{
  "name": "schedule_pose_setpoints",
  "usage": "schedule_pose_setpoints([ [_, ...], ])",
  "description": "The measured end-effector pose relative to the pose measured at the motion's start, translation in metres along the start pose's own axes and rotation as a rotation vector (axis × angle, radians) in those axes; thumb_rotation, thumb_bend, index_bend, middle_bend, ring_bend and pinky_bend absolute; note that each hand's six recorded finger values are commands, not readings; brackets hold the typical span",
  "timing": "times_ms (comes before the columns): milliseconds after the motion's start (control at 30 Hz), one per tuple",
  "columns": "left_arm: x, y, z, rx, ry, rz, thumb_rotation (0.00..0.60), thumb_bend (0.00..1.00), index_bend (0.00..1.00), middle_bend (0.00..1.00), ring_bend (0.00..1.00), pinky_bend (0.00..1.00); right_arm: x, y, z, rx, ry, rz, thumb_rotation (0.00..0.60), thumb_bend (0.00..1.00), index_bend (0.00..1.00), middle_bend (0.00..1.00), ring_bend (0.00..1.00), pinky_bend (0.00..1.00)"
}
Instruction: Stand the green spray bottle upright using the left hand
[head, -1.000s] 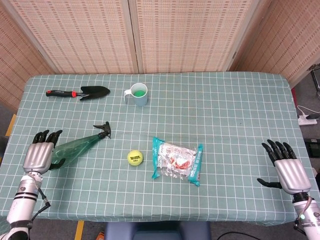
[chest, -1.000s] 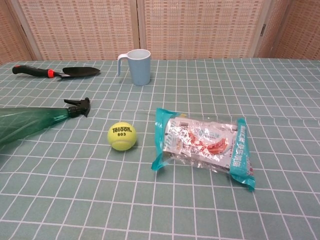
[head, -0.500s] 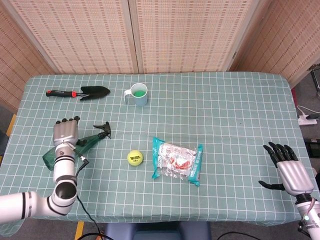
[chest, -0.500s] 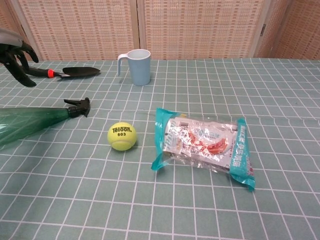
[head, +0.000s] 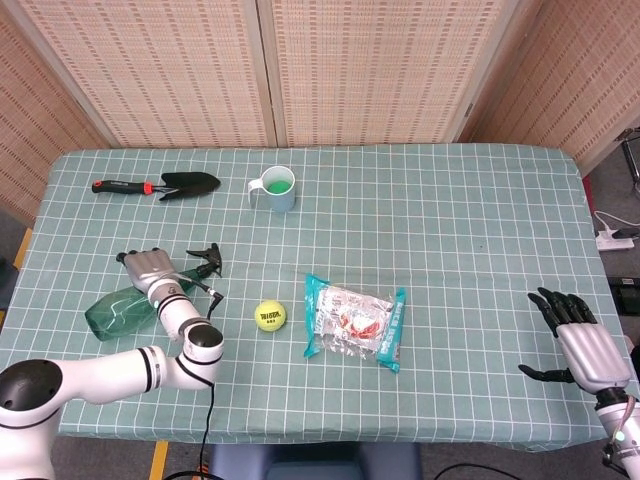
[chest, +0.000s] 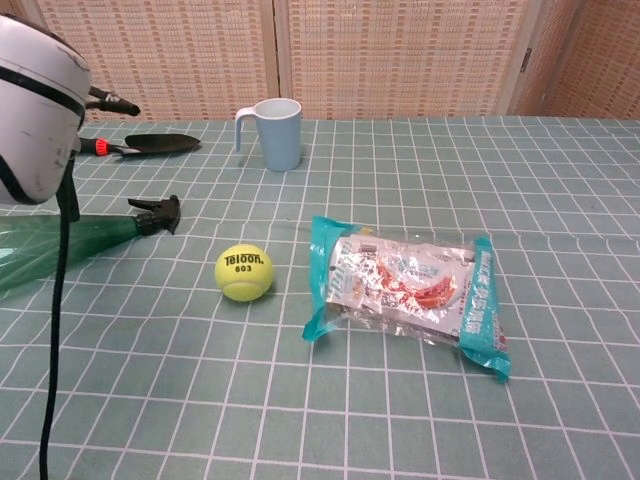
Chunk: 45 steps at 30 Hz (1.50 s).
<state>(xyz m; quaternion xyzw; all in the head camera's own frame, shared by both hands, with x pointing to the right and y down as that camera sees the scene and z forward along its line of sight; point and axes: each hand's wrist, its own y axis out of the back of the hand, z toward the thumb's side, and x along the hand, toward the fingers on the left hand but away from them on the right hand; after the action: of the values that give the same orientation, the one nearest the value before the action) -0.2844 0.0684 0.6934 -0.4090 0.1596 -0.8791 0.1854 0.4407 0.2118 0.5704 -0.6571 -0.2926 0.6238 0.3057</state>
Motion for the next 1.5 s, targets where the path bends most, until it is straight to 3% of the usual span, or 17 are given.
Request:
schedule_pose_setpoints([
  [200,0.001,-0.008,0.013,0.065,0.004,-0.013,0.6,0.24,0.18,0.19,0.1,0.1,0.0,0.001,0.001,-0.001,0.003,0.002,0.6,0.0,0.0,0.0,0.0,0.0],
  [600,0.006,-0.016,0.032,0.149,-0.007,0.035,0.6,0.24,0.19,0.19,0.1,0.09,0.0,0.002,-0.002,-0.014,-0.004,-0.003,0.6,0.0,0.0,0.0,0.0,0.0],
  [1167,0.003,-0.014,0.05,0.056,-0.03,0.004,0.6,0.24,0.22,0.21,0.11,0.09,0.001,0.003,0.0,-0.002,-0.005,-0.012,0.6,0.0,0.0,0.0,0.0,0.0],
  [1500,0.016,-0.027,0.049,0.026,0.008,-0.04,0.6,0.24,0.27,0.23,0.13,0.09,0.0,0.003,-0.001,-0.001,-0.011,-0.018,0.6,0.0,0.0,0.0,0.0,0.0],
])
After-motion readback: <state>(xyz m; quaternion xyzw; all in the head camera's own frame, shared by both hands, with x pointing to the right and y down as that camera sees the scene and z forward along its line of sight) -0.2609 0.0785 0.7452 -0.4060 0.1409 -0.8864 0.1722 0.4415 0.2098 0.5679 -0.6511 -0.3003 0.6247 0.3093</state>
